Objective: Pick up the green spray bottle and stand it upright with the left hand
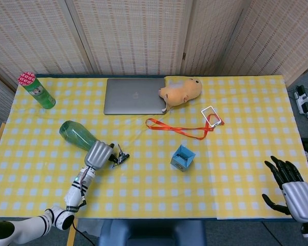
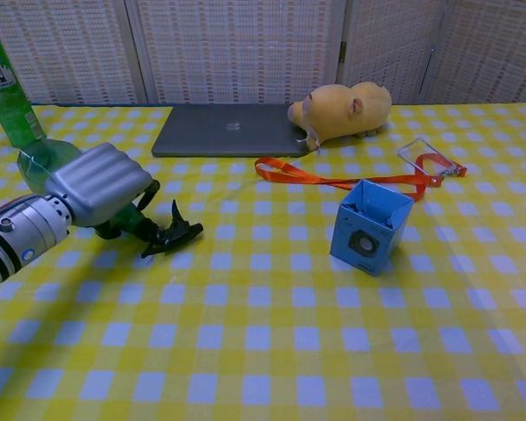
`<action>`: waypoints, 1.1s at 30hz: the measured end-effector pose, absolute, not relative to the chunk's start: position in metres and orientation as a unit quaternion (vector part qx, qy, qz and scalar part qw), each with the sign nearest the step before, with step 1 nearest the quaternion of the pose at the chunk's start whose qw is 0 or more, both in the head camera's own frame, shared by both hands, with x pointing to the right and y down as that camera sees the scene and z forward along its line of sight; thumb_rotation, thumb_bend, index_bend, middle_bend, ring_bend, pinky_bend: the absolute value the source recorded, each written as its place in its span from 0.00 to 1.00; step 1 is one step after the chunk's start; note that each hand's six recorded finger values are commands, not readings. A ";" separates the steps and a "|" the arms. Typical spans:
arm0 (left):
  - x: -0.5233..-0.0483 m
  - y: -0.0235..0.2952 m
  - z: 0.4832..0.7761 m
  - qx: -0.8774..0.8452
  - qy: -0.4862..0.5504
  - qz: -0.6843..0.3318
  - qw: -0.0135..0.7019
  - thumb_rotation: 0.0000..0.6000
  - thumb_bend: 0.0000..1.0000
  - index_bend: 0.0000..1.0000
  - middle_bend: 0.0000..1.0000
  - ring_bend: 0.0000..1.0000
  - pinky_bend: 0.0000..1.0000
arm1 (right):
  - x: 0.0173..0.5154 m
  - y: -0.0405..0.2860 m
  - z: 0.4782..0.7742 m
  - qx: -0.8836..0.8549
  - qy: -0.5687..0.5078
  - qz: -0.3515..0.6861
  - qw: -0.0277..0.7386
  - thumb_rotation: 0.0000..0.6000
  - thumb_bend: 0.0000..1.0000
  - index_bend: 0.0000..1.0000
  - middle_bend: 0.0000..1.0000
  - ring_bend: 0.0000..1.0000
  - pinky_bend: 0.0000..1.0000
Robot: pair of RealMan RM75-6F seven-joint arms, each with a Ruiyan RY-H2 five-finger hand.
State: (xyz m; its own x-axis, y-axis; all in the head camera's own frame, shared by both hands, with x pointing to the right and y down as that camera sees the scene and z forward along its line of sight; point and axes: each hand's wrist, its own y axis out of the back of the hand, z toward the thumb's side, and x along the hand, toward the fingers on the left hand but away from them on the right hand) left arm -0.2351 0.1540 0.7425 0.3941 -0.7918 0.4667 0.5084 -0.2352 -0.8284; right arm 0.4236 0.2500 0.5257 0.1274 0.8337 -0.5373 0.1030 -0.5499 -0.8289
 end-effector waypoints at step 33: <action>-0.296 0.102 0.535 -0.696 0.442 -0.499 0.268 1.00 0.46 0.70 1.00 1.00 1.00 | 0.423 0.252 0.508 -0.666 -0.378 0.547 0.338 0.89 0.34 0.00 0.00 0.00 0.00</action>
